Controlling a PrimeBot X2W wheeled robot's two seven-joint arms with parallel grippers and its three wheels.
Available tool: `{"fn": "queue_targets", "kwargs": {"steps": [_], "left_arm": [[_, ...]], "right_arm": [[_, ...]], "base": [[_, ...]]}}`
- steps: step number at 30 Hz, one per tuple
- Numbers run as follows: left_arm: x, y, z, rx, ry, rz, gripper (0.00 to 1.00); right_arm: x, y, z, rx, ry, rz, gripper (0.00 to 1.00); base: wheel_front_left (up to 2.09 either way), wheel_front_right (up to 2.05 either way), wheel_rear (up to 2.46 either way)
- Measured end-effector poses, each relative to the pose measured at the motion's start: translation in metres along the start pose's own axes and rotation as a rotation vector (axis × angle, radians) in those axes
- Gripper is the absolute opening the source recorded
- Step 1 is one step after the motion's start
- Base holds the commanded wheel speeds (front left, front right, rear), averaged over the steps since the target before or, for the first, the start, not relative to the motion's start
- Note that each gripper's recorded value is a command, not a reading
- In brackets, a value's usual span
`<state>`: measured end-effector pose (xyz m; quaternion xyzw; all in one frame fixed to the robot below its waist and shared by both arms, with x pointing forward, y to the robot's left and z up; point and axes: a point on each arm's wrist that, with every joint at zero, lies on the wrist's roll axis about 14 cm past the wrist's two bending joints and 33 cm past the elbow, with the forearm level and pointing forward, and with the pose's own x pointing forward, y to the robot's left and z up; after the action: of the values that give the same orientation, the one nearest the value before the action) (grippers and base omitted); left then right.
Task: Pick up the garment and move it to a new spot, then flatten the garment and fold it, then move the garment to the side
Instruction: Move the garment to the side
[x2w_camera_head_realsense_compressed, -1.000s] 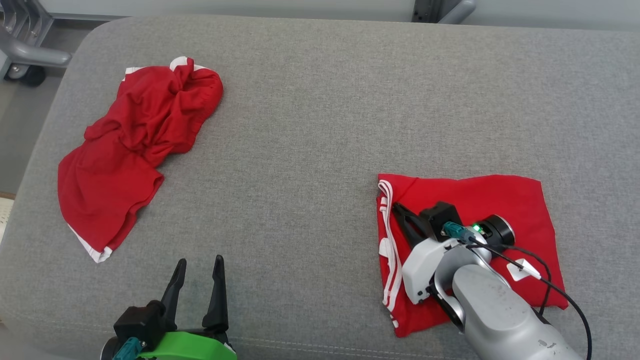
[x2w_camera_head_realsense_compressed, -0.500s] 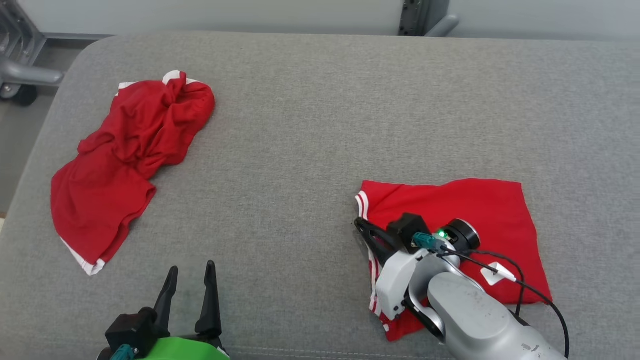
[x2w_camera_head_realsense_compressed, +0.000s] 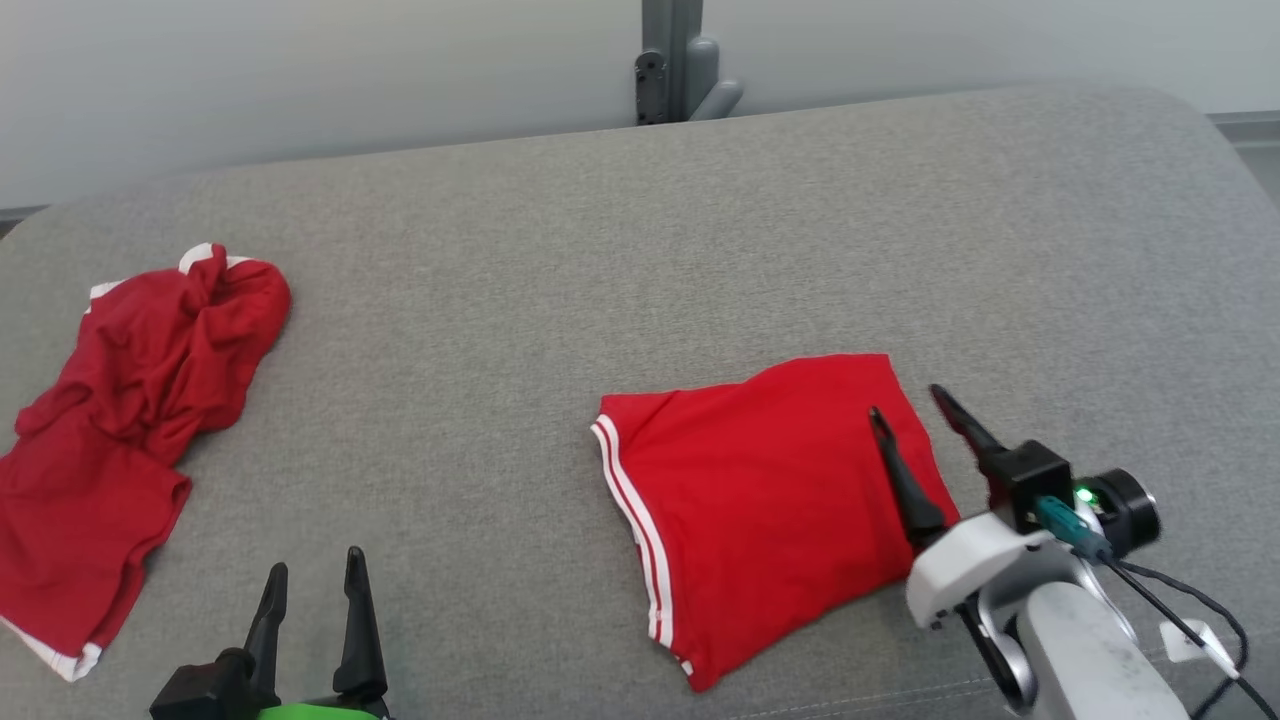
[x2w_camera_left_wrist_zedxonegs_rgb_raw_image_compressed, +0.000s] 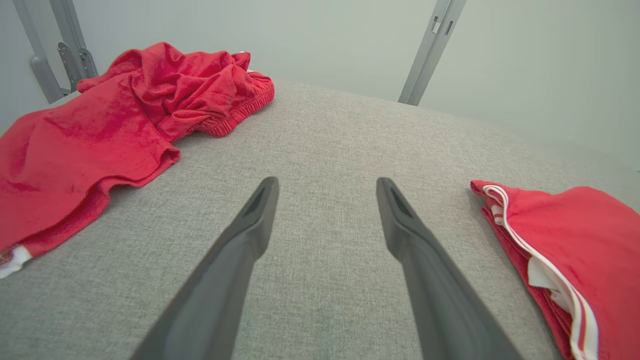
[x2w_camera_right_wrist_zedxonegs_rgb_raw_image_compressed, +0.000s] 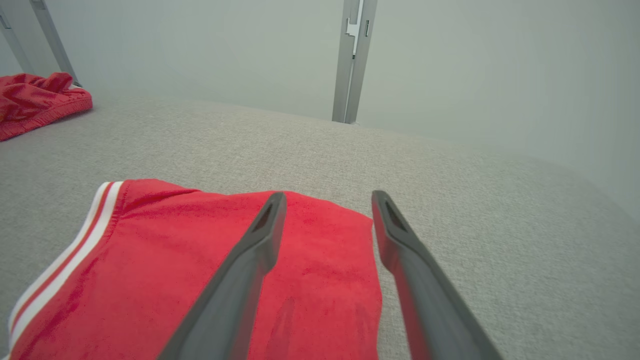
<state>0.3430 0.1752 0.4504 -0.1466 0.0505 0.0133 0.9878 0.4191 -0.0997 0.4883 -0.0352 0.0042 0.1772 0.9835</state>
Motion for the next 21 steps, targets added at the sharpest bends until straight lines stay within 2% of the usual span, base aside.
{"fn": "queue_targets", "kwargs": {"steps": [1,2,8,14,21], "left_arm": [[0.003,-0.005,0.003,0.017,-0.009,-0.021,1.0],[0.004,-0.008,0.004,0.026,-0.01,-0.033,1.0],[0.004,-0.017,0.005,0.048,-0.015,-0.072,1.0],[-0.003,-0.019,0.003,0.056,-0.009,-0.087,1.0],[-0.017,-0.009,0.002,0.053,-0.011,-0.05,1.0]], "right_arm": [[-0.02,-0.028,-0.001,-0.013,0.0,-0.089,1.0],[-0.029,-0.04,-0.001,-0.025,0.0,-0.126,1.0],[-0.086,-0.09,-0.006,-0.04,0.014,-0.311,1.0],[-0.116,-0.102,-0.013,-0.015,0.027,-0.383,1.0],[-0.113,-0.089,-0.016,0.019,0.024,-0.36,1.0]], "base": [[0.0,0.0,0.0],[0.0,0.0,0.0],[0.0,0.0,0.0],[0.0,0.0,0.0],[0.0,0.0,0.0]]}}
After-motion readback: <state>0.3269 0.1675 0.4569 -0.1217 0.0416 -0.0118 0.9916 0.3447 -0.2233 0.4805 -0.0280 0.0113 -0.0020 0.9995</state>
